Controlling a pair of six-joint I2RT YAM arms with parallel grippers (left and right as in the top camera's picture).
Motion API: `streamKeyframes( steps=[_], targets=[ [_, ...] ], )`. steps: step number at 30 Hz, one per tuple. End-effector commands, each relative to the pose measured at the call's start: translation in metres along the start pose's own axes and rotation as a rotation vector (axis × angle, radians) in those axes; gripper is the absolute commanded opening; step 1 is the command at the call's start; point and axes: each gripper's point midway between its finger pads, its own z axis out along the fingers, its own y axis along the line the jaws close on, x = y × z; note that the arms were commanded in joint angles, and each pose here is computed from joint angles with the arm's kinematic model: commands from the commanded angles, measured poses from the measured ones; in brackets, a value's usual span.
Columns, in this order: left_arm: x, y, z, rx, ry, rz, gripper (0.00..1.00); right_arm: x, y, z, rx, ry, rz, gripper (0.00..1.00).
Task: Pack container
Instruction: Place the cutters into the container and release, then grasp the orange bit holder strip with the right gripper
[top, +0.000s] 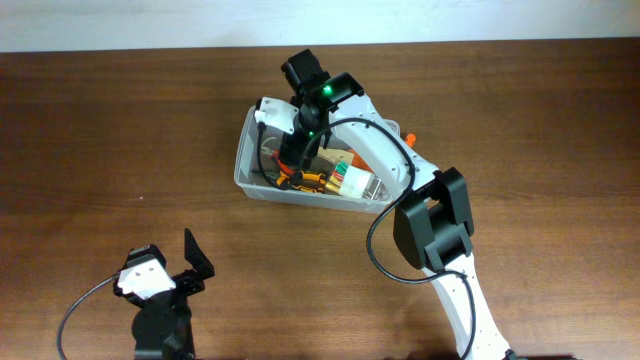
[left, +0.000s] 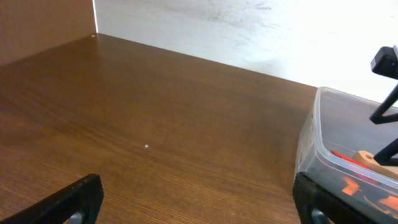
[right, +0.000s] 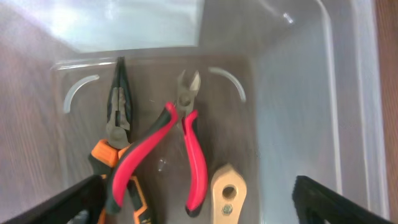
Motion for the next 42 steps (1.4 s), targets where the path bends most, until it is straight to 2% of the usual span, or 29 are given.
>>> streamKeyframes(
  steps=[1, 5, 9, 11, 14, 15, 17, 18, 19, 23, 30, 32, 40, 42],
  targets=[
    [0.001, 0.0, 0.0, 0.0, 0.0, 0.01, 0.99, 0.007, -0.035, -0.047, 0.174, 0.032, 0.264, 0.99],
    [0.001, 0.0, 0.0, 0.0, 0.0, 0.01, 0.99, 0.022, -0.072, -0.134, 0.33, -0.006, 0.45, 0.99],
    [0.001, 0.0, 0.0, 0.0, 0.0, 0.01, 0.99, 0.05, -0.107, -0.225, 0.447, -0.145, 0.773, 0.99],
    [0.001, 0.0, 0.0, 0.0, 0.0, 0.01, 0.99, 0.08, -0.124, -0.26, 0.507, -0.177, 0.874, 0.99],
    [0.001, 0.0, 0.0, 0.0, 0.0, 0.01, 0.99, 0.133, -0.143, -0.282, 0.549, -0.186, 1.112, 0.99],
    [0.001, 0.0, 0.0, 0.0, 0.0, 0.01, 0.99, 0.154, -0.147, -0.282, 0.55, -0.176, 1.225, 1.0],
    [0.001, 0.0, 0.0, 0.0, 0.0, 0.01, 0.99, 0.197, -0.147, -0.274, 0.537, -0.123, 1.434, 0.93],
    [0.001, 0.0, 0.0, 0.0, 0.0, 0.01, 0.99, 0.216, -0.144, -0.264, 0.523, -0.085, 1.529, 0.86],
    [0.001, 0.0, 0.0, 0.0, 0.0, 0.01, 0.99, 0.232, -0.14, -0.254, 0.504, -0.053, 1.619, 0.84],
    [0.001, 0.0, 0.0, 0.0, 0.0, 0.01, 0.99, 0.263, -0.123, -0.191, 0.361, 0.057, 1.788, 0.77],
    [0.001, 0.0, 0.0, 0.0, 0.0, 0.01, 0.99, 0.257, -0.106, -0.111, 0.274, 0.089, 1.8, 0.76],
    [0.001, 0.0, 0.0, 0.0, 0.0, 0.01, 0.99, 0.254, -0.1, -0.096, 0.266, 0.097, 1.802, 0.72],
    [0.001, 0.0, 0.0, 0.0, 0.0, 0.01, 0.99, 0.233, -0.085, -0.063, 0.25, 0.1, 1.747, 0.66],
    [0.001, 0.0, 0.0, 0.0, 0.0, 0.01, 0.99, 0.234, -0.083, -0.059, 0.249, 0.108, 1.776, 0.6]
  ],
)
